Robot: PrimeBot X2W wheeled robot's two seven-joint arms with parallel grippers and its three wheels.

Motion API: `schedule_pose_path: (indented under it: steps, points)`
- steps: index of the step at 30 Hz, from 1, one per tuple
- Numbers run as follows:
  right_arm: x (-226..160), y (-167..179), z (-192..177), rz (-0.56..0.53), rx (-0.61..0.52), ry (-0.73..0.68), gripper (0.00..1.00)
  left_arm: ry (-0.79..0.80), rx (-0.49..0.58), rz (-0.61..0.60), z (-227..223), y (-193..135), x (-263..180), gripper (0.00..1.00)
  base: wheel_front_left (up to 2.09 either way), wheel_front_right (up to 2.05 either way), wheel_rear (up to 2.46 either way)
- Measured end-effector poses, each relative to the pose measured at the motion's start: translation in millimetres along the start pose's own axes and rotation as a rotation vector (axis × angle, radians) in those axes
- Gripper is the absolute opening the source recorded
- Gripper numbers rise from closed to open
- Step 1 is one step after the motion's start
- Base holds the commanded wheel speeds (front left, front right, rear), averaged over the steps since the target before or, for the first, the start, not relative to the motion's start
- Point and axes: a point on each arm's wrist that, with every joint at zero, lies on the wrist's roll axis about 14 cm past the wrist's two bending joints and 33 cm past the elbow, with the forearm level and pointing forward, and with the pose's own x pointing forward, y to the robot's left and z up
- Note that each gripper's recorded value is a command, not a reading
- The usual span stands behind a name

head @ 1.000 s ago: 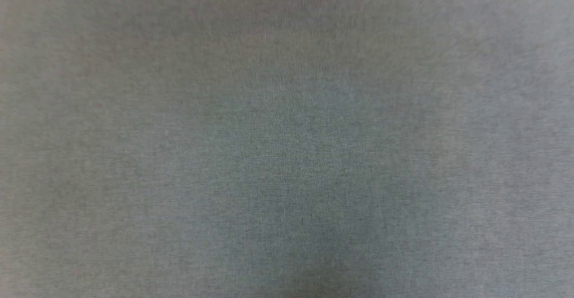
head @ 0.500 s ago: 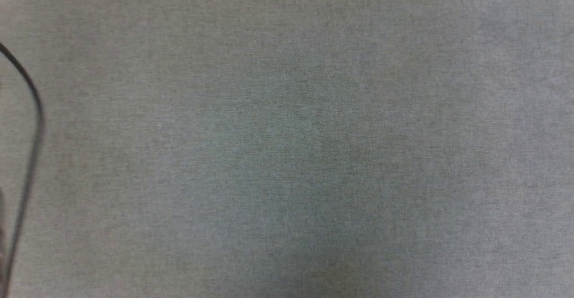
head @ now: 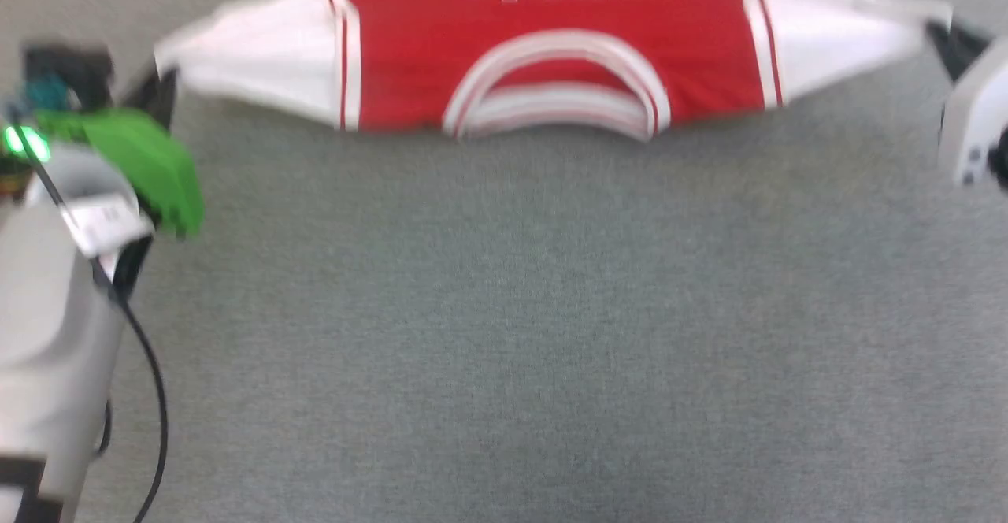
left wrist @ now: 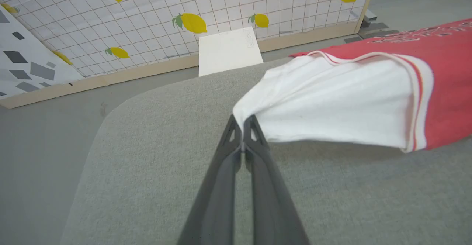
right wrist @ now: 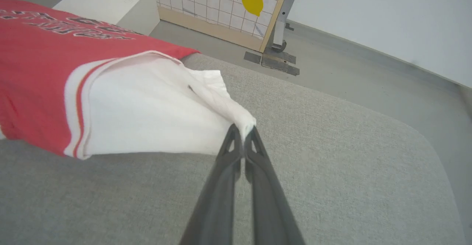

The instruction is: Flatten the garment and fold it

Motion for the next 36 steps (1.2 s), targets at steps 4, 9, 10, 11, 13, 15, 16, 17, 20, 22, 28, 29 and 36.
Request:
schedule_pose_path:
  steps: [4, 9, 10, 11, 13, 15, 16, 17, 20, 22, 28, 29, 36]
  points:
    - [-30.0, -1.6, -12.3, 0.008, -0.003, 0.052, 0.0, 0.08, 0.051, -0.001, -13.7, 5.4, -34.3, 0.0, 0.0, 0.0, 0.0]
    - [-69.1, 4.0, -42.4, 0.039, 0.023, 0.16, 0.0, 0.176, 0.076, -0.027, -34.2, 0.9, -79.3, 0.0, 0.0, 0.0, 0.0]
    - [-77.3, 4.5, -49.1, 0.044, 0.03, 0.187, 0.0, 0.197, 0.076, -0.035, -39.5, -0.4, -89.2, 0.0, 0.0, 0.0, 0.0]
    - [-83.8, 4.6, -53.7, 0.048, 0.029, 0.206, 0.0, 0.214, 0.077, -0.041, -43.5, -1.3, -96.7, 0.0, 0.0, 0.0, 0.0]
    - [-99.4, 2.3, -62.2, 0.048, 0.023, 0.243, 0.0, 0.253, 0.088, -0.055, -54.2, -4.4, -114.9, 0.0, 0.0, 0.0, 0.0]
    - [-112.2, -1.1, -68.5, 0.045, 0.025, 0.274, 0.0, 0.292, 0.09, -0.078, -65.3, -11.7, -130.3, 0.0, 0.0, 0.0, 0.0]
    - [-119.3, -2.8, -73.7, 0.044, 0.034, 0.295, 0.0, 0.312, 0.091, -0.093, -71.4, -16.7, -138.5, 0.0, 0.0, 0.0, 0.0]
    - [-125.8, -3.8, -79.9, 0.044, 0.045, 0.318, 0.0, 0.327, 0.09, -0.103, -76.4, -20.1, -146.1, 0.0, 0.0, 0.0, 0.0]
    - [-143.1, -3.1, -101.0, 0.046, 0.067, 0.392, 0.0, 0.358, 0.067, -0.124, -86.0, -28.4, -164.9, 0.0, 0.0, 0.0, 0.0]
    - [-153.5, -1.6, -117.0, 0.048, 0.088, 0.448, 0.0, 0.396, 0.045, -0.135, -96.0, -34.0, -177.2, 0.0, 0.0, 0.0, 0.0]
    - [-184.7, 18.8, -170.8, 0.079, 0.155, 0.634, 0.0, 0.561, -0.032, -0.175, -134.7, -53.2, -217.2, 0.0, 0.0, 0.0, 0.0]
    - [-188.7, 22.3, -176.9, 0.082, 0.161, 0.654, 0.0, 0.593, -0.046, -0.188, -141.8, -59.0, -224.0, 0.0, 0.0, 0.0, 0.0]
    - [-191.5, 35.5, -186.2, 0.083, 0.185, 0.671, 0.0, 0.619, -0.091, -0.204, -148.0, -70.6, -233.7, 0.0, 0.0, 0.0, 0.0]
